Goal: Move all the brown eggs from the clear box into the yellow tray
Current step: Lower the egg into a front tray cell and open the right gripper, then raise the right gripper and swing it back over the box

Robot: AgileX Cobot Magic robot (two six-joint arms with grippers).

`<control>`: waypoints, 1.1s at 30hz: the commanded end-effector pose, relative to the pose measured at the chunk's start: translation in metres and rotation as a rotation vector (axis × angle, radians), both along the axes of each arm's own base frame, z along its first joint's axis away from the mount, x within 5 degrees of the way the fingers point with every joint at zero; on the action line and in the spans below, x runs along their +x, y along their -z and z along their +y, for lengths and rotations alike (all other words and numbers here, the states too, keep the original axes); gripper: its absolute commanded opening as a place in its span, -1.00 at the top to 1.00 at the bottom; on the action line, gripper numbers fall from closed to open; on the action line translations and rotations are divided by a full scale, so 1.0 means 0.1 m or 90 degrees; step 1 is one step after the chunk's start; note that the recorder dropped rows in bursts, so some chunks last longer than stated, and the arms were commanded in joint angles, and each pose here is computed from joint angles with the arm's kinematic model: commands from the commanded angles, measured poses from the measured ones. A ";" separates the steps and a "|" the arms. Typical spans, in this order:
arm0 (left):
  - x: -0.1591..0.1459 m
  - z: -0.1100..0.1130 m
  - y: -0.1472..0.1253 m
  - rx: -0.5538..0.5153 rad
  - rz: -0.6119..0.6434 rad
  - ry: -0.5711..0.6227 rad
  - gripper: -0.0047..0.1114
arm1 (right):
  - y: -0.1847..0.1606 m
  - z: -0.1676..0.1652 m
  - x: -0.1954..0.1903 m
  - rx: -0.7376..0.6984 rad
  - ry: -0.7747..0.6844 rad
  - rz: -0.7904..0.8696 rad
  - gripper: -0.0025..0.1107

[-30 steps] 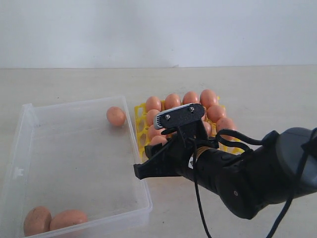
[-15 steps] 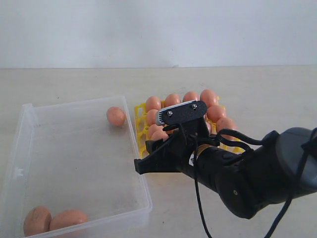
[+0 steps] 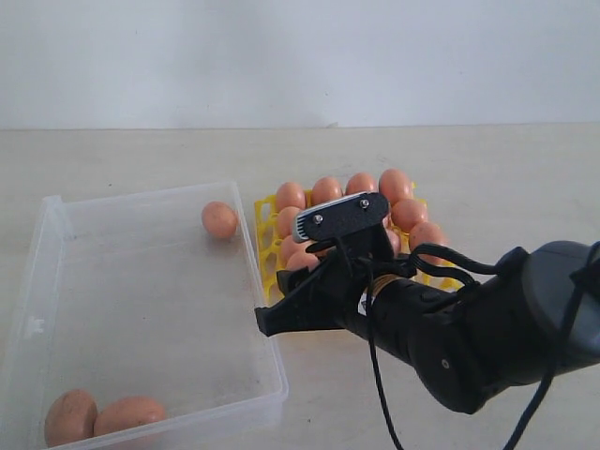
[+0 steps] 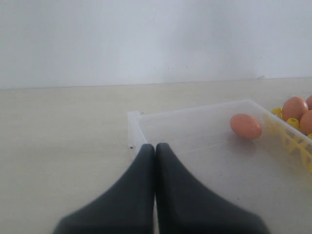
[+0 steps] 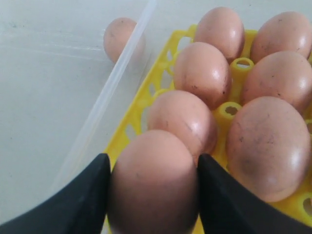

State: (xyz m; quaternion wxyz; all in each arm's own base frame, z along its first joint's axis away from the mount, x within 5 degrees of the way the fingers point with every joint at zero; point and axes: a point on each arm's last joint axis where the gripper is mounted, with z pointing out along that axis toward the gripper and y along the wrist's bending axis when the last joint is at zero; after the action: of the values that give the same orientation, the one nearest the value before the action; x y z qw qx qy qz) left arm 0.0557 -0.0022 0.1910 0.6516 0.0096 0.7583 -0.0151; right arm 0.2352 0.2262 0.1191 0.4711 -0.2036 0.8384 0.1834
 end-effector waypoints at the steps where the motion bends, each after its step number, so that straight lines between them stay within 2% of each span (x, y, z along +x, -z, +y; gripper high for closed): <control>1: 0.00 0.00 -0.01 -0.003 -0.004 0.003 0.99 | 0.02 0.01 -0.01 -0.013 -0.005 0.008 -0.09; 12: 0.00 0.00 -0.01 -0.003 -0.004 0.003 0.99 | -0.01 0.00 0.01 -0.004 0.008 0.001 -0.11; 27: 0.00 0.00 -0.01 -0.003 -0.004 0.003 0.99 | -0.59 -0.05 0.00 0.039 0.000 -0.116 -0.11; 30: 0.00 0.00 -0.01 -0.003 -0.004 0.003 0.99 | -0.72 -0.04 -0.03 0.029 -0.020 -0.148 -0.03; 33: 0.00 0.00 -0.01 -0.003 -0.004 0.003 0.99 | -0.83 0.10 -0.06 -0.024 -0.086 -0.153 0.11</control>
State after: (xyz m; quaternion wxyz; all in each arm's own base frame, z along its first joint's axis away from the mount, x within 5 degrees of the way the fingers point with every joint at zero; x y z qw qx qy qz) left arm 0.0557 -0.0022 0.1910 0.6516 0.0096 0.7583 -0.0151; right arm 0.2324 0.2260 0.1900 0.5573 -0.2401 0.7742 0.1801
